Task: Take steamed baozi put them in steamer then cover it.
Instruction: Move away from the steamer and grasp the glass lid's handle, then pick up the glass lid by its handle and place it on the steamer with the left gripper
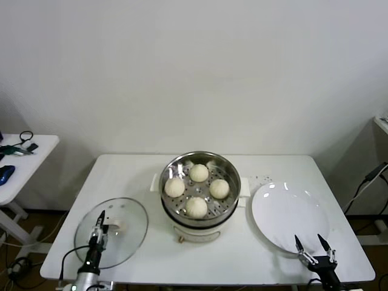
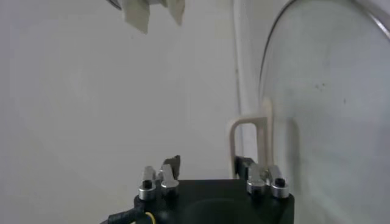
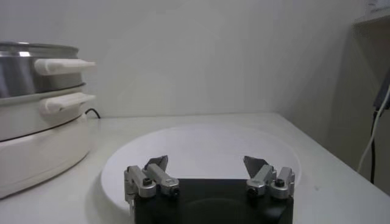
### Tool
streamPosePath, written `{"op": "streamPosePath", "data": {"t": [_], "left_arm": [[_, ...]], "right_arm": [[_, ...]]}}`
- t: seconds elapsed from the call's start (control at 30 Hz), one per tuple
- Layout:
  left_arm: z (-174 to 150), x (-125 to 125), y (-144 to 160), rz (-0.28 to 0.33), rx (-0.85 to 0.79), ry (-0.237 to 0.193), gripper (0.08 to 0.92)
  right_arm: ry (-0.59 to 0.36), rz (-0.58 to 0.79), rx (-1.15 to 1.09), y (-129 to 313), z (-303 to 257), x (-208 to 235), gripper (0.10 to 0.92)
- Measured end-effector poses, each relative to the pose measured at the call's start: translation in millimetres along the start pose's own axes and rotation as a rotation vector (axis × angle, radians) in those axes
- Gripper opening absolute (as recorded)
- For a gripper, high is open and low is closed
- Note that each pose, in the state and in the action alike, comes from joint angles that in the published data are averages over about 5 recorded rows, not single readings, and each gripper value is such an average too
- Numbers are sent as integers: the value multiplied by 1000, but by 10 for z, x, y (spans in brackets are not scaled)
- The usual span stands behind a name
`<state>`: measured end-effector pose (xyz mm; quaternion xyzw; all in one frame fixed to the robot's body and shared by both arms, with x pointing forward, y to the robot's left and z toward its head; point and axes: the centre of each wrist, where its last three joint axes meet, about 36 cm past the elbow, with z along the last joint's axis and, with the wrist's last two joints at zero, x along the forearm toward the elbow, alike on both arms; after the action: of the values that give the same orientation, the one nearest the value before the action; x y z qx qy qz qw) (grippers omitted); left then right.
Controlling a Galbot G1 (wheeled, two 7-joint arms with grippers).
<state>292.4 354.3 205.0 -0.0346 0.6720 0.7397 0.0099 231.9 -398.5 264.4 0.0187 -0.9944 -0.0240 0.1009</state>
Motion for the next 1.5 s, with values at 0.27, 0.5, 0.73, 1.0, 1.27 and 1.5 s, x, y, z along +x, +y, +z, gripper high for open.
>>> {"op": "streamPosePath", "data": {"t": [0.27, 0.5, 0.73, 1.0, 1.27, 1.5], "left_arm": [[40, -32, -42, -10, 5, -18, 355], [99, -11, 3, -14, 4, -15, 165], [169, -44, 320, -8, 19, 26, 136], [223, -312, 1138, -11, 63, 145, 136], [-65, -589, 1976, -17, 111, 172, 136], [-605, -654, 2356, -6, 132, 132, 136]], "right_arm": [[-3, -4, 0, 16, -46, -42, 823], [-6, -3, 0, 20, -128, -90, 823], [-5, 4, 14, 22, -263, -151, 823], [4, -16, 55, 62, -423, -206, 823], [8, -31, 88, 106, -456, -232, 823], [-3, -46, 109, 153, -447, -279, 823]]}}
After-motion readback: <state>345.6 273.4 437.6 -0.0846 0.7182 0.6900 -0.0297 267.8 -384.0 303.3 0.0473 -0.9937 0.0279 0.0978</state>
